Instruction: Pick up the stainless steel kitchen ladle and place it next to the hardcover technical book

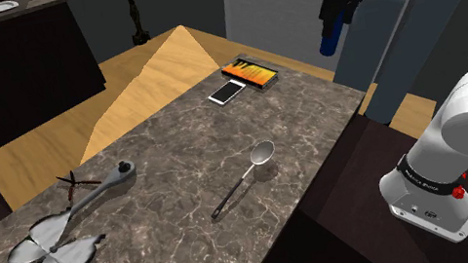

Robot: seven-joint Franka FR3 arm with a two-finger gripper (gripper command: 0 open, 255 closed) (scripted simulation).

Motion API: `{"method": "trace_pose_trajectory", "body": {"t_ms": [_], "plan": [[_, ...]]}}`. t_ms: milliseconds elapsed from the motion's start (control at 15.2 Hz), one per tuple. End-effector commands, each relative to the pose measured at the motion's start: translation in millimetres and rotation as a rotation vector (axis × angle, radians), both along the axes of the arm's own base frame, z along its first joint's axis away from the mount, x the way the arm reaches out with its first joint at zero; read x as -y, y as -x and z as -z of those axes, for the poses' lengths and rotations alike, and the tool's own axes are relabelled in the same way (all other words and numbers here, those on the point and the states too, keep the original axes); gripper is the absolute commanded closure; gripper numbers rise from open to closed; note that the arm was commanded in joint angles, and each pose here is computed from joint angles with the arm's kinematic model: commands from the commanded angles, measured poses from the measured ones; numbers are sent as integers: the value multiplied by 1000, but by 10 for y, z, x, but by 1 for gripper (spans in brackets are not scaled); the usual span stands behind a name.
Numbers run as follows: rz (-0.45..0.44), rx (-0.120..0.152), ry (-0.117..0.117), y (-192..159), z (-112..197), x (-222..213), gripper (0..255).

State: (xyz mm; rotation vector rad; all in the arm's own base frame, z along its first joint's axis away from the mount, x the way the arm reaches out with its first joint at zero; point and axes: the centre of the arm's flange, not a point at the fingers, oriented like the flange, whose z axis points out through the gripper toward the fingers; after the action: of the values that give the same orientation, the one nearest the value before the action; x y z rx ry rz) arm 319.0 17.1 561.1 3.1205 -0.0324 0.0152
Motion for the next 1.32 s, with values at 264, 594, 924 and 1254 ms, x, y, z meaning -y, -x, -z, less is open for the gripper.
{"method": "trace_pose_trajectory", "body": {"t_ms": [264,594,924,1254], "plan": [[177,-7,11,164,335,-383,0],[399,-16,24,275,758,-887,0],[621,-24,38,276,1187,-1398,0],[842,-33,51,169,1624,-1892,0]]}}
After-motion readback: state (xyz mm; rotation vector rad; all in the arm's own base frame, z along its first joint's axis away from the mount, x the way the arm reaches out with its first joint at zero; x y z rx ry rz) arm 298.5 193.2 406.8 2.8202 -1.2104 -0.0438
